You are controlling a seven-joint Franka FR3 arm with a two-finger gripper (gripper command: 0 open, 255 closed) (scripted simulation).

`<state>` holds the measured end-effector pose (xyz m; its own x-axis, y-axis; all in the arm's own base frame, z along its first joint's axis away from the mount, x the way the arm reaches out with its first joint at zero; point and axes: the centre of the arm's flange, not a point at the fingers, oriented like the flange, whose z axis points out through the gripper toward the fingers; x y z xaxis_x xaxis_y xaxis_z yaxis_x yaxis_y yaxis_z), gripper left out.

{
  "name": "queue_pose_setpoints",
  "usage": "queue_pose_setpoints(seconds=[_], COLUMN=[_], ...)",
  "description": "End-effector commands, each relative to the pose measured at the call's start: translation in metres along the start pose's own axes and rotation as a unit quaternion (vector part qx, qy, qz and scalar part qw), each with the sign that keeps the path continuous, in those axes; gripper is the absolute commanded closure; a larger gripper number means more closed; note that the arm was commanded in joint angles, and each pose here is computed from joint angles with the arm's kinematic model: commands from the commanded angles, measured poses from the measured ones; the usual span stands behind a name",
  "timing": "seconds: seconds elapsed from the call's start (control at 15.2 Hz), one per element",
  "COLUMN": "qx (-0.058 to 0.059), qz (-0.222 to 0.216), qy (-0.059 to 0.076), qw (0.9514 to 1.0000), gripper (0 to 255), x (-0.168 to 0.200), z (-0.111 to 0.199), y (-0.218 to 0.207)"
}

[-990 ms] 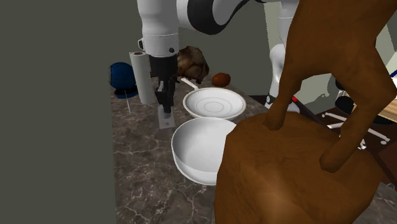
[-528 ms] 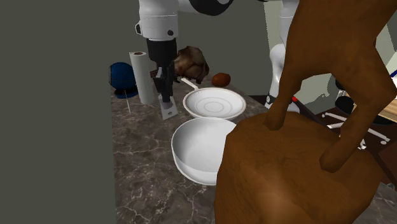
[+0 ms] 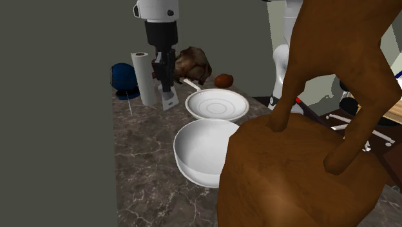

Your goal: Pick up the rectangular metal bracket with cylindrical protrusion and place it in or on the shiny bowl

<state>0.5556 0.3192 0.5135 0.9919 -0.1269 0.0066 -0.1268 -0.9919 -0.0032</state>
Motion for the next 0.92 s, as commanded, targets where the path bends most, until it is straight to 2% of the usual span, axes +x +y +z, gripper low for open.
queue_pose_setpoints(seconds=[0.0, 0.86], qx=[0.000, 0.000], qz=[0.000, 0.000], qy=[0.000, 0.000], qw=[1.0000, 1.0000], gripper=[255, 255], x=[-0.010, -0.139], z=[-0.004, -0.004], y=[-0.008, -0.121])
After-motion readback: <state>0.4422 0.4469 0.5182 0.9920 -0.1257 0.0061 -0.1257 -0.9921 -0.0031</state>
